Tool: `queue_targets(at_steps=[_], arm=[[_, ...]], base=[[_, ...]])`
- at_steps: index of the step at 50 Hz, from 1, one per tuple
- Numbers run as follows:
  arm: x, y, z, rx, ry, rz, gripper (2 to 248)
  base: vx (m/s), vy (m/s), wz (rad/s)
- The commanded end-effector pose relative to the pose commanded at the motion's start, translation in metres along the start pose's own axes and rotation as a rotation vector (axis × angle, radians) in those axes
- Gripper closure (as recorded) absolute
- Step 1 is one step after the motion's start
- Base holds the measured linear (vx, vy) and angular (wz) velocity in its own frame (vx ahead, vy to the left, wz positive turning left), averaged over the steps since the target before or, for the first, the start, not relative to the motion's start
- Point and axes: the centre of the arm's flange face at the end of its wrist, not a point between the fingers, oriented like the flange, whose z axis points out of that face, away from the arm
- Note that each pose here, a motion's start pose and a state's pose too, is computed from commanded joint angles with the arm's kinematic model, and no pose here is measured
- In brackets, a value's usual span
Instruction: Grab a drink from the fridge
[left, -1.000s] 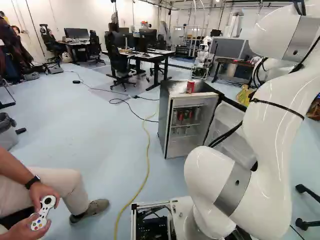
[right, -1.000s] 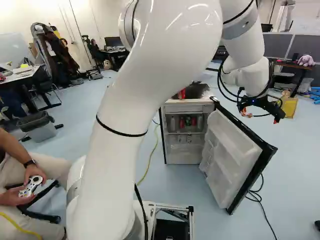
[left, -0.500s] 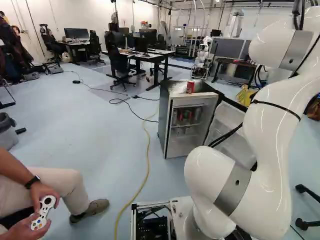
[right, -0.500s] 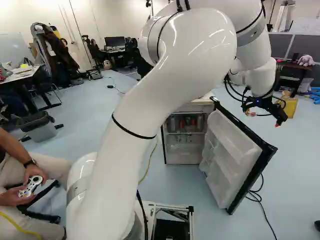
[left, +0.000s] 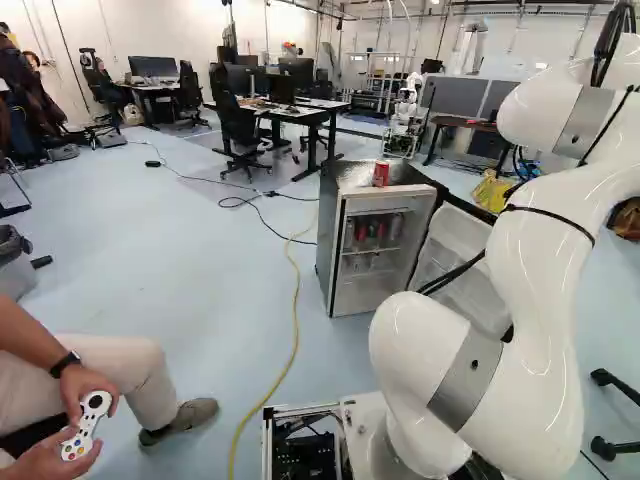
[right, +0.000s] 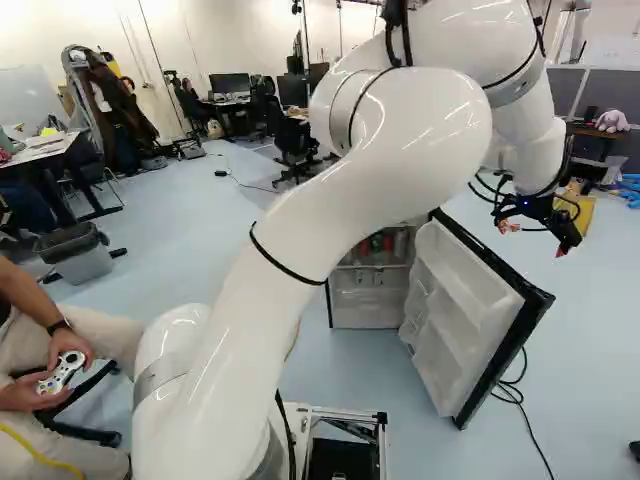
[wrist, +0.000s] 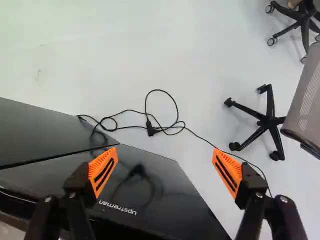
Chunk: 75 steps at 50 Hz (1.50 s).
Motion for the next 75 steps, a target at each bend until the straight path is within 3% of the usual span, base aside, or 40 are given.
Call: queue_targets(at_steps=[21, 49, 75], arm=[[0.007, 0.002, 0.008, -0.003, -0.030, 0.011, 3], [-0.002, 0.000, 0.040, -0.004, -0.064, 0.009, 3], [-0.005, 0.002, 0.040, -0.005, -0.072, 0.011, 3]], base=[[0.000, 0.000, 0.000], [0.000, 0.000, 0.000], [0.000, 0.000, 0.000]])
